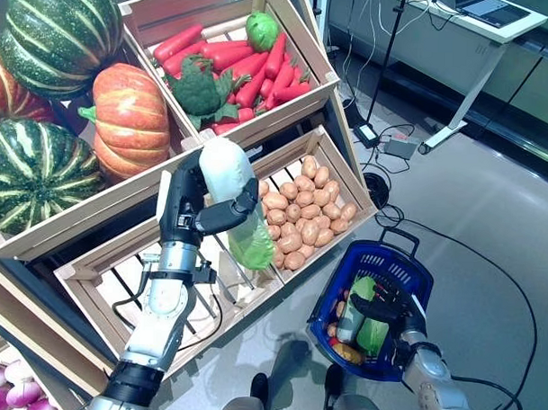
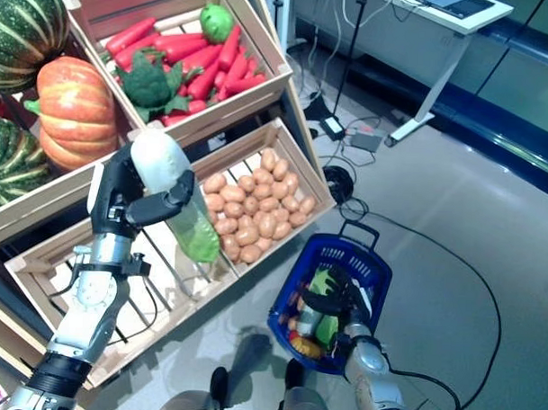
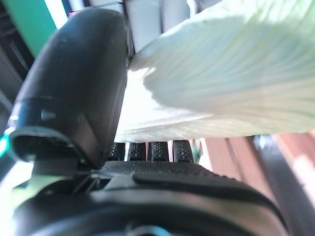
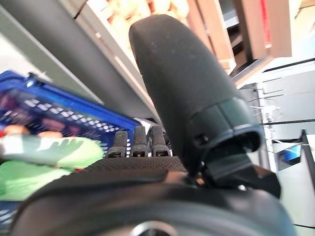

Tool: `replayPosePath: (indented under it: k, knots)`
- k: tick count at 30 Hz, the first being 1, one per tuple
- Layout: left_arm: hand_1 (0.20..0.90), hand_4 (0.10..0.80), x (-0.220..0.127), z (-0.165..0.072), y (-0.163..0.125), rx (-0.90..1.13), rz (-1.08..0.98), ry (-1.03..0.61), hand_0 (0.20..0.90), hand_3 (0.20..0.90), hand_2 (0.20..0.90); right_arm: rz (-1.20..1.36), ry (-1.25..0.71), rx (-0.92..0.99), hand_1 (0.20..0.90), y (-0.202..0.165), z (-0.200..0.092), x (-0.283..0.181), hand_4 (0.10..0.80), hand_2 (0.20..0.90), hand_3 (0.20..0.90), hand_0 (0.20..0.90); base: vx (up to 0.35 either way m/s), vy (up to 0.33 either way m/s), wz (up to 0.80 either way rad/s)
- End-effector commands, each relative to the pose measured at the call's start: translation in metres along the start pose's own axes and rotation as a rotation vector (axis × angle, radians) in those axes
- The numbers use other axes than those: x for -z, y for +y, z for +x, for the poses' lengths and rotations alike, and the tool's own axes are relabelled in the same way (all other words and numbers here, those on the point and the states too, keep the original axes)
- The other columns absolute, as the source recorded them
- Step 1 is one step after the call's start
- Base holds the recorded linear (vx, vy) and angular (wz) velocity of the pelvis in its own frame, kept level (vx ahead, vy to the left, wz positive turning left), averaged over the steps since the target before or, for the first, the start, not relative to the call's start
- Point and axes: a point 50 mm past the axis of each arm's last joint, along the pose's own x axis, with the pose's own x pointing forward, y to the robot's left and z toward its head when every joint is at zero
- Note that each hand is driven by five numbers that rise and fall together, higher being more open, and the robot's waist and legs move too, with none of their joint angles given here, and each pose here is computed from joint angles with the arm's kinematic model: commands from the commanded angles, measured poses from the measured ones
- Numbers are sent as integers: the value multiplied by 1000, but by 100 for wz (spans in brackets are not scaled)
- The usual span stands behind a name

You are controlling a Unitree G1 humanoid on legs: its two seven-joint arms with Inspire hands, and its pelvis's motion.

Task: Put vegetables into the basket

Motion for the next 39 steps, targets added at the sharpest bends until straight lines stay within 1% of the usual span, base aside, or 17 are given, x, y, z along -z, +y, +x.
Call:
replayPosePath:
  k: [1,10,14,20,23,25,28,34,37,39]
  knots:
    - [300,400,-26,15,-23,130,-195,-124,300,300,300,93,-231,-102,900,28,5,-47,800,900,900,900,0,0,0]
    - [300,400,-14,13,-34,220,-311,15,300,300,300,125,-354,-239,900,43,-1,-76,800,900,900,900,0,0,0]
    - [300,400,-9,11,-37,252,-308,69,300,300,300,198,-423,-307,900,50,-6,-94,800,900,900,900,0,0,0]
    - [300,400,-6,11,-41,287,-290,108,300,300,300,272,-507,-391,900,57,-13,-116,800,900,900,900,0,0,0]
    - [300,400,-3,11,-43,300,-291,129,300,300,300,276,-506,-424,900,62,-14,-122,800,900,900,900,0,0,0]
    - [300,400,-2,11,-44,307,-295,144,300,300,300,223,-503,-424,900,65,-14,-123,800,900,900,900,0,0,0]
    - [300,400,-2,10,-47,322,-287,151,300,300,300,218,-494,-475,900,71,-16,-128,800,900,900,900,0,0,0]
    - [300,400,-2,11,-50,355,-294,151,300,300,300,193,-465,-626,900,85,-22,-133,800,900,900,900,-1,0,-1]
    - [300,400,-3,11,-51,374,-296,148,300,300,300,137,-425,-711,900,92,-24,-131,800,900,900,900,0,0,0]
    - [300,400,-4,11,-51,381,-294,147,300,300,300,122,-407,-737,900,94,-24,-130,800,900,900,900,0,0,0]
